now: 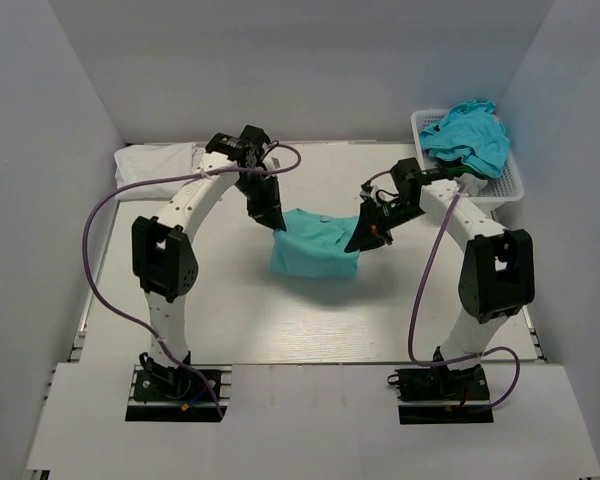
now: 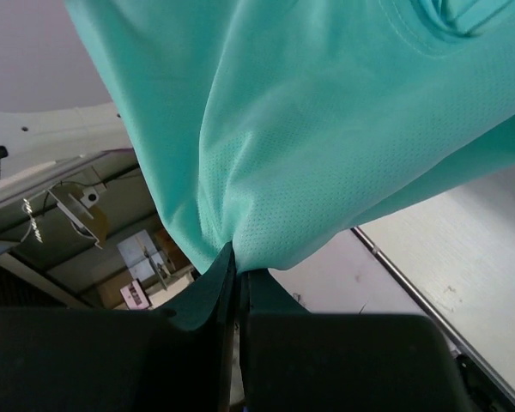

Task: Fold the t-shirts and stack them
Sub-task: Fold the long partially folded tshirt into a neat square, then smooth out wrinkles on the folded tshirt

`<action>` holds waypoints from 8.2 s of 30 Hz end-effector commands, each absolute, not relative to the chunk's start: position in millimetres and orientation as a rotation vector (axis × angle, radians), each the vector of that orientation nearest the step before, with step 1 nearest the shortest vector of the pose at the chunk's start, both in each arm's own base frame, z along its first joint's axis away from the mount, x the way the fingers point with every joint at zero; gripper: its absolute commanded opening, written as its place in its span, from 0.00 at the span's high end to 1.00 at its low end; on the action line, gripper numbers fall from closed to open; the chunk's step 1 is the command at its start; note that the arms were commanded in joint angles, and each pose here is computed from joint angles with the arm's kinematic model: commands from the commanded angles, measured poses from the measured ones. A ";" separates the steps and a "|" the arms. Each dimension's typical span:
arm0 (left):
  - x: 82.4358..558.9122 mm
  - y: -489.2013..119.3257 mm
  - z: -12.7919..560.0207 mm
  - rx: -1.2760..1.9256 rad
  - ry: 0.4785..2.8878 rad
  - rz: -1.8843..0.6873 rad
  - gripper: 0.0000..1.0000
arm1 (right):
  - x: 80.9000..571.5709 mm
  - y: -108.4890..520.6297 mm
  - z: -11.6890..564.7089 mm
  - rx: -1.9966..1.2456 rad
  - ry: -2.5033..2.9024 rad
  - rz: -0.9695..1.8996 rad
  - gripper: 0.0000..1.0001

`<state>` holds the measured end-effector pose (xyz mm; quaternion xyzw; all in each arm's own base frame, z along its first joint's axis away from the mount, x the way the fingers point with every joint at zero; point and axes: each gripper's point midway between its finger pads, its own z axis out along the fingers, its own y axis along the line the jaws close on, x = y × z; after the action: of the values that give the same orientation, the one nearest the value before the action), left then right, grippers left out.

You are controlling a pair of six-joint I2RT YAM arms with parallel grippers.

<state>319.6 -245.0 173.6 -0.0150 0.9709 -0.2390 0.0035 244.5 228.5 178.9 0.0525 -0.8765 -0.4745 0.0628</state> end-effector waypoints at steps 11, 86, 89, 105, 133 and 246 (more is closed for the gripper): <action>399.9 -237.2 179.6 -0.303 2.891 -0.833 0.81 | 324.7 220.3 173.6 0.012 -2.769 -1.489 1.00; 315.6 -253.7 150.5 0.724 2.223 -1.205 0.37 | 329.9 233.3 175.4 -0.031 -2.708 -1.699 1.00; 315.9 -247.2 133.1 0.694 2.303 -1.155 0.38 | 329.5 232.9 174.6 -0.030 -2.705 -1.702 1.00; 333.4 -241.8 187.4 0.513 2.188 -1.053 1.00 | 337.1 234.2 190.5 0.020 -2.752 -1.742 1.00; 454.9 -236.0 188.2 0.191 2.255 -0.827 1.00 | 411.3 237.9 208.7 -0.057 -2.602 -1.921 1.00; 551.6 -227.8 113.7 -0.083 2.339 -0.577 0.00 | 527.4 224.0 157.9 0.209 -3.684 -1.452 0.09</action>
<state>561.9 -235.2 56.5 -0.0375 0.9172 -0.2217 0.3288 532.4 221.6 76.6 0.0083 -0.8873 -0.3159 -0.3359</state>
